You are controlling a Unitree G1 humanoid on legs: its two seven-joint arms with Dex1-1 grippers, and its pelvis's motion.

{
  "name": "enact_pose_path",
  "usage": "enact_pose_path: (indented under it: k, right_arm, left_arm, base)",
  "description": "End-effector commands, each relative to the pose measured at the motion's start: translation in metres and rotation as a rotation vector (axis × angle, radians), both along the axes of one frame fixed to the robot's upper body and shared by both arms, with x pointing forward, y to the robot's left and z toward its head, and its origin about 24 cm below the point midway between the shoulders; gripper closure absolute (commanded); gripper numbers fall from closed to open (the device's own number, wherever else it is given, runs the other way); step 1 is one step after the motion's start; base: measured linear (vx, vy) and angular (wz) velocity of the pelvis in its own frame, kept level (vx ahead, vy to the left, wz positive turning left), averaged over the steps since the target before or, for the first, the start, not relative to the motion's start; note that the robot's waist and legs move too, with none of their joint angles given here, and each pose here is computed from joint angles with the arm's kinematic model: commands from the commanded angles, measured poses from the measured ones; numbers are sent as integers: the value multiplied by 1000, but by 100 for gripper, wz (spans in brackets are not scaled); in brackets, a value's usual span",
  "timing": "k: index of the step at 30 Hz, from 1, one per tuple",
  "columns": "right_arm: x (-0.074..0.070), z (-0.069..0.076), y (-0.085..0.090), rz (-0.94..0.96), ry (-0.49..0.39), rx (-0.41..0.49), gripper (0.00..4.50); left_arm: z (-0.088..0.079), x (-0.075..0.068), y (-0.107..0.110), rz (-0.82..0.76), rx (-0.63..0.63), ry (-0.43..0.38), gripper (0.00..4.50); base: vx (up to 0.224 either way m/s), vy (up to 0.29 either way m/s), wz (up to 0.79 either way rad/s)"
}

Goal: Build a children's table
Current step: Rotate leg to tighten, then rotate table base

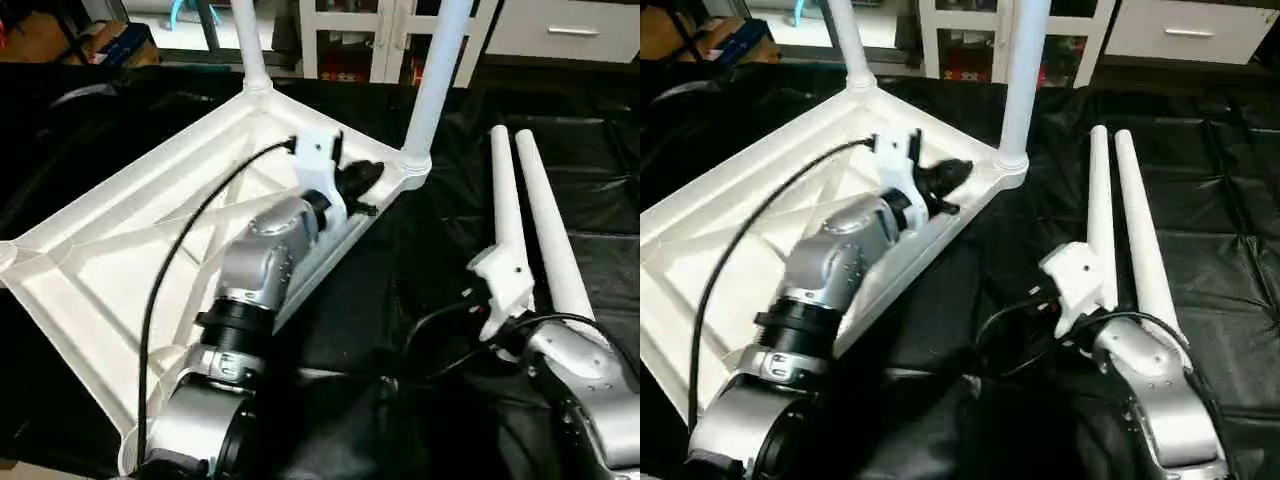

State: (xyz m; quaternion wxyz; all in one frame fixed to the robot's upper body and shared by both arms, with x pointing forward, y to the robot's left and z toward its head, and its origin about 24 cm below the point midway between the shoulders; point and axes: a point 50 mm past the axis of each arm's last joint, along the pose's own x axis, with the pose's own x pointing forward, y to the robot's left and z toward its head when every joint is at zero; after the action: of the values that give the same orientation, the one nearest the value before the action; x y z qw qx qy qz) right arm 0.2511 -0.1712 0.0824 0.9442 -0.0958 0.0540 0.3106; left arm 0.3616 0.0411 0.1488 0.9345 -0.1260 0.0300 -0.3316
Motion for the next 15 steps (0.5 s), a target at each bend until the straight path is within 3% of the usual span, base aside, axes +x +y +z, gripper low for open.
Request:
enact_pose_path:
  k: [1, 4, 6, 7, 8, 12, 15]
  right_arm:
    - [1, -2, 2, -1, 10, -5, 16]
    - [3, -2, 7, 13, 8, -6, 16]
    - [4, -3, 17, 27, 12, 8, 16]
    - [4, -3, 18, 28, 12, 8, 16]
    - [8, -5, 23, 28, 12, 7, 16]
    - [22, -6, 29, -7, 1, 6, 16]
    - [35, -2, 30, -49, -14, 4, 16]
  left_arm:
    - [6, -2, 2, -14, 9, -46, 295]
    - [16, -1, 22, -3, 70, -105, 295]
    - [28, -8, 59, -28, 231, -196, 295]
    - [30, -8, 63, -29, 242, -200, 295]
    - [37, -16, 91, -40, 324, -230, 295]
    - [42, -41, 138, -118, 490, -234, 295]
    - [37, -60, 167, -176, 564, -184, 295]
  base:
    - [0, 0, 0]
    - [0, 0, 0]
    - [0, 0, 0]
    - [0, 0, 0]
    - [0, 0, 0]
    - [0, 0, 0]
    - [0, 0, 0]
